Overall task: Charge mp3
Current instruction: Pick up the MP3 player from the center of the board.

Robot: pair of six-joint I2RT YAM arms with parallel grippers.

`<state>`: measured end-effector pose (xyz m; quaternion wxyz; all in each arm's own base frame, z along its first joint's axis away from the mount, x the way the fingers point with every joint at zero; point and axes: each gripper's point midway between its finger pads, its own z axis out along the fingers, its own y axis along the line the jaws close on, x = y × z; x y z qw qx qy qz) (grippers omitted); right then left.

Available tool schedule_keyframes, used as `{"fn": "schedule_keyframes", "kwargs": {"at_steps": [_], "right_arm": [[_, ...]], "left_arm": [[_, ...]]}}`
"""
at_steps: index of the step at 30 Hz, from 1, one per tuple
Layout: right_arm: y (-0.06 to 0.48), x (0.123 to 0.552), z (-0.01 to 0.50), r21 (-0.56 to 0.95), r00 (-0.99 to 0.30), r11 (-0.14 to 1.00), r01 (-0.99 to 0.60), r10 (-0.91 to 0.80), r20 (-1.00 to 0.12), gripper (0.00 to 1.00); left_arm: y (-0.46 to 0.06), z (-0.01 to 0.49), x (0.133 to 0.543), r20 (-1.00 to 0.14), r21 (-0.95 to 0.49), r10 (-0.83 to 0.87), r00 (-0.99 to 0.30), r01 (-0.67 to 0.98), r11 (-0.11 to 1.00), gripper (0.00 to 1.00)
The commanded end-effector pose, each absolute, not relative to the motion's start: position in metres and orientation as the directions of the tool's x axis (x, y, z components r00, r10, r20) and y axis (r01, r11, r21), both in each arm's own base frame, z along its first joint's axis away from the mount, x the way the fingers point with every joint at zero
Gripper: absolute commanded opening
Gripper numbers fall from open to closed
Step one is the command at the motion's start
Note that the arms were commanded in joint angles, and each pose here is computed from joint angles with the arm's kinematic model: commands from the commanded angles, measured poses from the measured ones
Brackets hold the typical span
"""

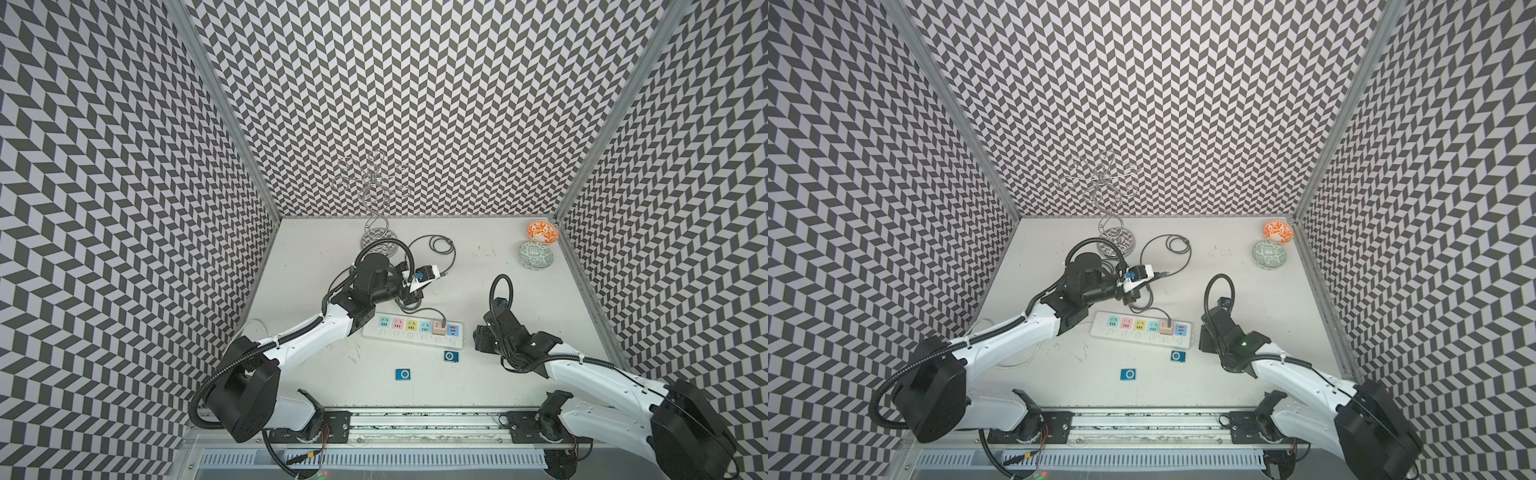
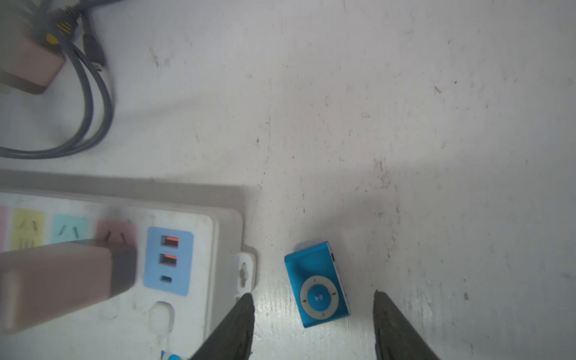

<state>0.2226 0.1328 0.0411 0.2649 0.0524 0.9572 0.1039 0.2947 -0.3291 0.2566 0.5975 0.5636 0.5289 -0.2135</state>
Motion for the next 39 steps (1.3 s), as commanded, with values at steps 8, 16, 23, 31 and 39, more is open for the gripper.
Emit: {"fn": "schedule_keyframes", "kwargs": {"at_steps": [8,16,23,31,39], "right_arm": [[0.143,0.222,0.027,0.21,-0.862,0.976,-0.053,0.062,-0.504,0.58],[0.138,0.216,0.013,0.154,-0.886,0.988,-0.026,0.049,-0.461,0.5],[0.142,0.208,0.01,0.142,-0.895,0.989,-0.037,0.03,-0.444,0.42],[0.135,0.198,0.004,0.069,-0.907,0.998,-0.004,0.025,-0.42,0.39],[0.133,0.201,-0.005,0.008,-0.924,0.999,0.037,0.037,-0.38,0.39]], "left_arm": [[-0.332,0.266,0.29,-0.872,0.46,0.314,0.376,0.848,0.264,0.0],[-0.332,0.265,0.291,-0.872,0.459,0.315,0.374,0.849,0.263,0.0],[-0.332,0.264,0.291,-0.872,0.46,0.316,0.375,0.848,0.263,0.0],[-0.333,0.264,0.292,-0.872,0.459,0.318,0.373,0.848,0.263,0.0],[-0.332,0.264,0.292,-0.871,0.46,0.321,0.373,0.847,0.265,0.0]]}}
